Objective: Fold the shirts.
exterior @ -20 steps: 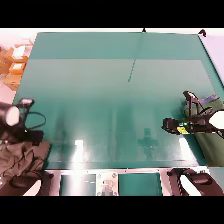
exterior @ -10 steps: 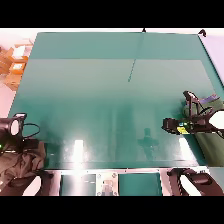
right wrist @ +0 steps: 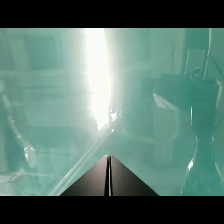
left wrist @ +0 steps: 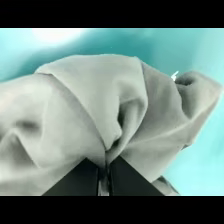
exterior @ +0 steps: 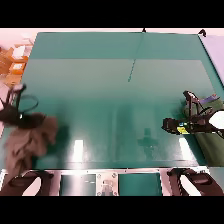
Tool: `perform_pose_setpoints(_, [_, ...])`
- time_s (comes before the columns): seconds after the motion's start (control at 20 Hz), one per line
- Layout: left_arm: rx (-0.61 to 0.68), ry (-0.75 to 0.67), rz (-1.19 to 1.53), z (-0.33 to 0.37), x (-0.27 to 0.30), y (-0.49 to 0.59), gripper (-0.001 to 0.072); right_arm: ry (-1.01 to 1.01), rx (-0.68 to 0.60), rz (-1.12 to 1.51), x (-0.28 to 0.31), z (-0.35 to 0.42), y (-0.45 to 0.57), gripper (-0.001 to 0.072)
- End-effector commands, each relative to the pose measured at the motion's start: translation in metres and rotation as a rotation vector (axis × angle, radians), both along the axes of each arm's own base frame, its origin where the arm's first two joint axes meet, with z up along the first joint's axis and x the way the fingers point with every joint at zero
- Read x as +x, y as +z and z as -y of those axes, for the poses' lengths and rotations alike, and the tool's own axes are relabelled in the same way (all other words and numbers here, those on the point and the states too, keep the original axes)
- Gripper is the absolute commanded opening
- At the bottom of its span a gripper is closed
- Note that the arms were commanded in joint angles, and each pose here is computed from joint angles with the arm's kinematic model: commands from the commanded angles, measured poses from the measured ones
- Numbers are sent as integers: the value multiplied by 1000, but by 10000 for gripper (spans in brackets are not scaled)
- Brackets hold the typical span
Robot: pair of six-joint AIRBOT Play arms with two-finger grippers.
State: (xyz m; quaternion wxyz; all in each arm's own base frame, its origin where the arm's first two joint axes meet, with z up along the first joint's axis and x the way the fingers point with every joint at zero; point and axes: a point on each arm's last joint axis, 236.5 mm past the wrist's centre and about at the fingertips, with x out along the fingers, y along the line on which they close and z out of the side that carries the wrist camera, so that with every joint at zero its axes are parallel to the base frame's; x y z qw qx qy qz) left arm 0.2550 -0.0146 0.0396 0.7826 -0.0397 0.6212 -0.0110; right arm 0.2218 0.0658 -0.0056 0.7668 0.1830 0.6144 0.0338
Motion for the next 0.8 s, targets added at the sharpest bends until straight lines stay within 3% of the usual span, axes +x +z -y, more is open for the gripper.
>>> perform_pose_setpoints(0.0, [-215, -159, 284, 107, 43, 104, 22, 0, 0, 0, 0, 0, 0, 18])
perform_pose_setpoints(0.15, [-330, -308, 327, 189, 58, 122, 22, 0, 0, 0, 0, 0, 0, 18])
perform_pose_setpoints(0.35, [-404, -434, 222, 277, 67, 62, 26, 0, 0, 0, 0, 0, 0, 18])
perform_pose_setpoints(0.4, [-430, -449, 192, 293, 67, 48, 128, 0, 0, 0, 0, 0, 0, 18])
perform_pose_setpoints(0.45, [-456, -455, 159, 306, 66, 34, 536, 0, 0, 0, 0, 0, 0, 18])
perform_pose_setpoints(0.5, [-475, -439, 123, 311, 66, 24, 717, 0, 0, 0, 0, 0, 0, 18])
perform_pose_setpoints(0.75, [-420, -445, 17, 262, 70, 28, 720, 0, 0, 0, 0, 0, 0, 18])
